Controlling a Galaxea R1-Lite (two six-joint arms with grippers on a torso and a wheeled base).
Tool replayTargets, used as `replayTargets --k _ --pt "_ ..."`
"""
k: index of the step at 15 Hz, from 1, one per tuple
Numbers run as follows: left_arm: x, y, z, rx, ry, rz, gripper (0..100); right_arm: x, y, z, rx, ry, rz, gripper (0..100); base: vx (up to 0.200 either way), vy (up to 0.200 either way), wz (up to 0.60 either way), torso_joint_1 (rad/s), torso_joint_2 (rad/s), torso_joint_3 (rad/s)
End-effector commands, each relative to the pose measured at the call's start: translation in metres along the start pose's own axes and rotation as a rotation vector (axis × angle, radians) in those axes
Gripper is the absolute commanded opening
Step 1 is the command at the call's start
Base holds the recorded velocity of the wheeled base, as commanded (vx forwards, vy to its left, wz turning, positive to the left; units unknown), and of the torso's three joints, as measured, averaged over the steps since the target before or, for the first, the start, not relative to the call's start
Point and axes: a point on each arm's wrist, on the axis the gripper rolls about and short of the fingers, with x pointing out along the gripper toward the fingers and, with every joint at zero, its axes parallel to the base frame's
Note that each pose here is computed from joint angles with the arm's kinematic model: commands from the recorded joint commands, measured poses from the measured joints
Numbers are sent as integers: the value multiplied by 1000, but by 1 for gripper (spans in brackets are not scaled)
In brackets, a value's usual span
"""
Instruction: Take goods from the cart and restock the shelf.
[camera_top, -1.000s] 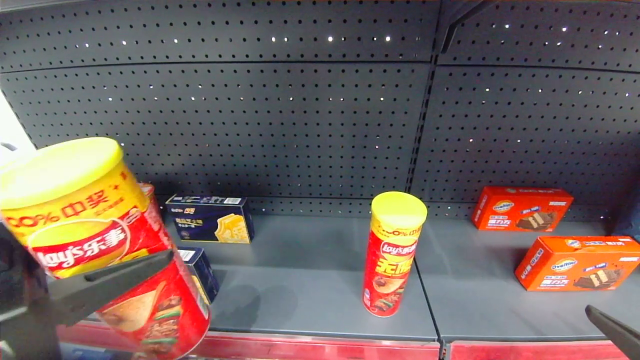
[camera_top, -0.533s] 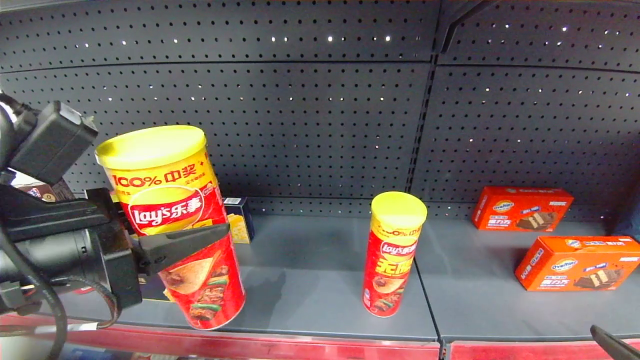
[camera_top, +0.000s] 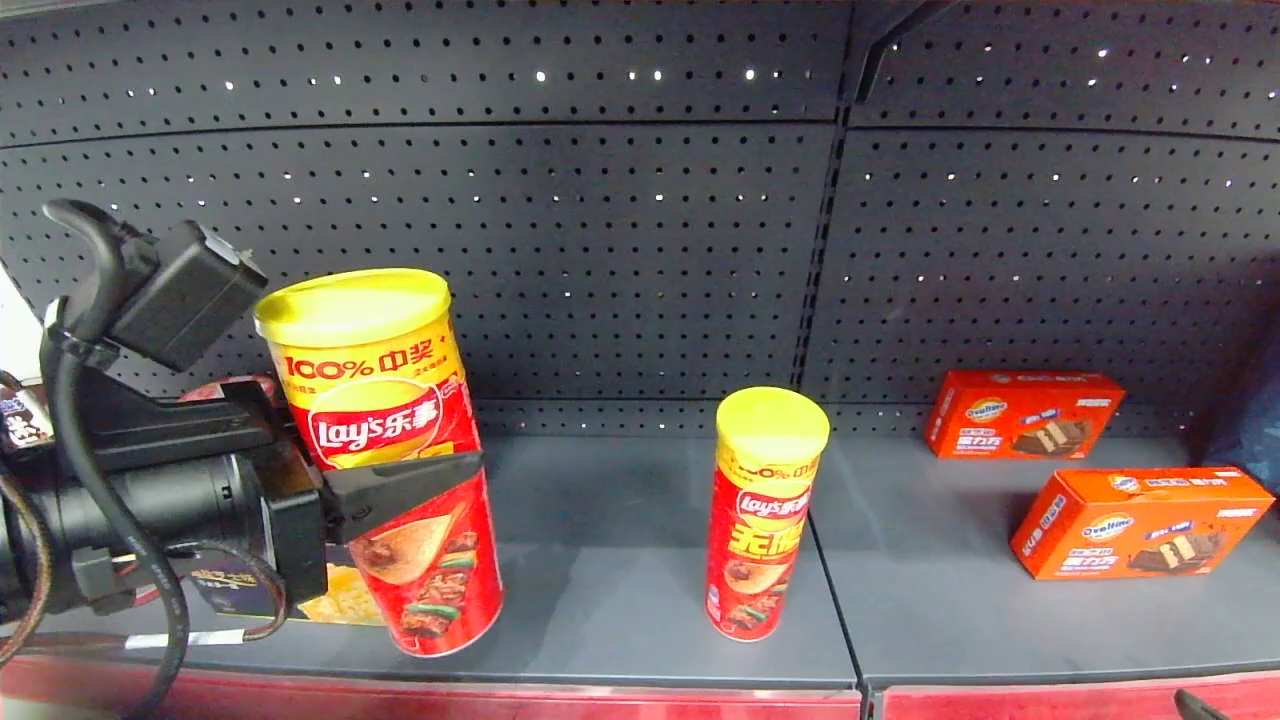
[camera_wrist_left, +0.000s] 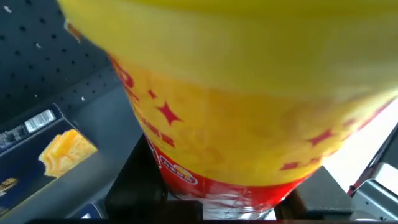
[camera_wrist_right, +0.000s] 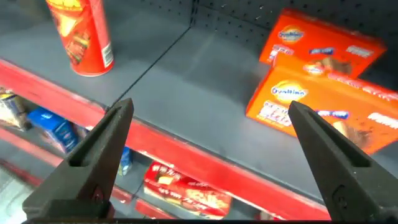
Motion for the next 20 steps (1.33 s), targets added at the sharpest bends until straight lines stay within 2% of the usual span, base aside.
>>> replayTargets --k 1,2,4,9,12,13,15,18,20 --pt "0 0 0 1 -3 -2 0 -1 2 -9 -13 9 43 100 0 0 0 0 0 0" --pt "0 0 0 1 -3 -2 0 -3 2 -12 -28 -4 60 100 0 0 0 0 0 0" --pt "2 0 0 -1 3 -6 0 -4 -1 -10 -2 -4 -8 100 0 0 0 0 0 0" --pt "35 12 8 -12 32 -7 0 -7 -2 -16 39 16 -65 100 0 0 0 0 0 0" --pt "61 20 4 -7 12 -19 0 -10 -4 -18 44 35 -121 100 0 0 0 0 0 0" --pt "73 22 2 6 -25 -34 0 -13 -4 -20 45 34 -127 100 0 0 0 0 0 0" --pt "90 23 0 13 -38 -58 0 -19 -4 -24 46 45 -140 100 0 0 0 0 0 0" --pt "112 29 -12 -1 11 -69 0 -29 -3 -29 42 57 -173 100 0 0 0 0 0 0" --pt "126 32 -11 2 -1 -114 0 -34 -3 -33 42 55 -182 100 0 0 0 0 0 0"
